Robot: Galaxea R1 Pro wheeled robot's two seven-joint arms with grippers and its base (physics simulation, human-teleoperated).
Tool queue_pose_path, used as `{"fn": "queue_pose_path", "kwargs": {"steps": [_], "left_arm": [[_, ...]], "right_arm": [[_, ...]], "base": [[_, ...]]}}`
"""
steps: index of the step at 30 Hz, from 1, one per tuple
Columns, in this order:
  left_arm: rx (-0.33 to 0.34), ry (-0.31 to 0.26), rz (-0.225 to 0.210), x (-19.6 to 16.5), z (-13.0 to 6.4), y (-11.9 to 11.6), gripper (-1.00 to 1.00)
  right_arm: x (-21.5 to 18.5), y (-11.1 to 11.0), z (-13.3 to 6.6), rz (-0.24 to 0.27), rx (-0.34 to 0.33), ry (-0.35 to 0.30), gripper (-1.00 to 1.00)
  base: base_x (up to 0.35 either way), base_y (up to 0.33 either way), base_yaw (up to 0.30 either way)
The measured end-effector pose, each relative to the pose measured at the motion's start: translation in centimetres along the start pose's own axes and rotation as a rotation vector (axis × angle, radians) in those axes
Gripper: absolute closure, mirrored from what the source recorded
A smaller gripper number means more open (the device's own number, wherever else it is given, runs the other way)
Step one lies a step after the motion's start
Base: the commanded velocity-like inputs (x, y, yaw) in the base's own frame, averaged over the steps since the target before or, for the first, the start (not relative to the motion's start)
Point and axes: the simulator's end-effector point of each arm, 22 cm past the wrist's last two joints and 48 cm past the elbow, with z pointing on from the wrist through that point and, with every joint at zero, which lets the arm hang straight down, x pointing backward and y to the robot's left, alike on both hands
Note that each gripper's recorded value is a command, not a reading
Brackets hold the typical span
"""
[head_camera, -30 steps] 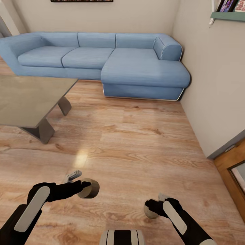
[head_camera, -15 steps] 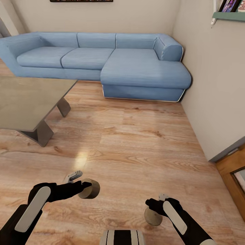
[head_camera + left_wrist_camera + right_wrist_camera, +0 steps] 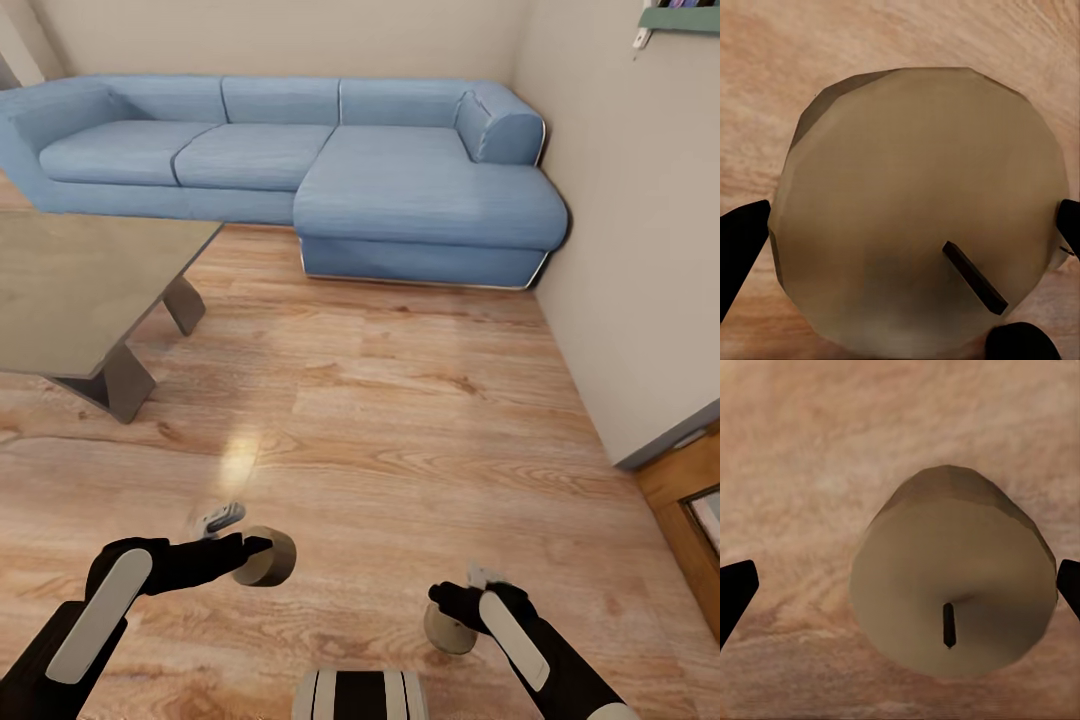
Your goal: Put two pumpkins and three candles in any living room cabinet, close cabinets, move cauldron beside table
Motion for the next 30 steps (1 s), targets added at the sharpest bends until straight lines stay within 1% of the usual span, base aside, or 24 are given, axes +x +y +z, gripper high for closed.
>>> {"fn": "queue_pose_path", "kwargs": {"steps": [6,15,20,25,28,30], "left_arm": [[0.002,0.006,-0.001,0.2,0.2,0.0,1.00],[0.007,0.006,-0.003,0.2,0.1,-0.1,1.00],[0.025,0.014,-0.017,0.3,0.2,-0.3,1.00],[0.046,0.038,-0.043,0.9,0.9,-0.3,1.00],[0.065,0.053,-0.063,1.3,1.2,-0.4,1.00],[0.078,0.055,-0.070,1.3,1.1,-0.7,1.00]], "right_arm": [[0.2,-0.7,0.6,0.018,0.009,-0.014,-1.00],[0.1,-0.6,0.7,0.024,-0.003,-0.024,-1.00],[0.2,-0.6,0.9,0.024,-0.007,-0.021,-1.00],[0.7,-1.1,1.6,-0.005,0.011,-0.015,-1.00],[1.0,-1.3,2.1,-0.010,0.013,-0.009,-1.00],[0.7,-1.2,2.1,-0.007,0.009,-0.026,-1.00]], "base": [[0.000,0.000,0.000],[0.000,0.000,0.000],[0.000,0.000,0.000],[0.000,0.000,0.000],[0.000,0.000,0.000],[0.000,0.000,0.000]]}}
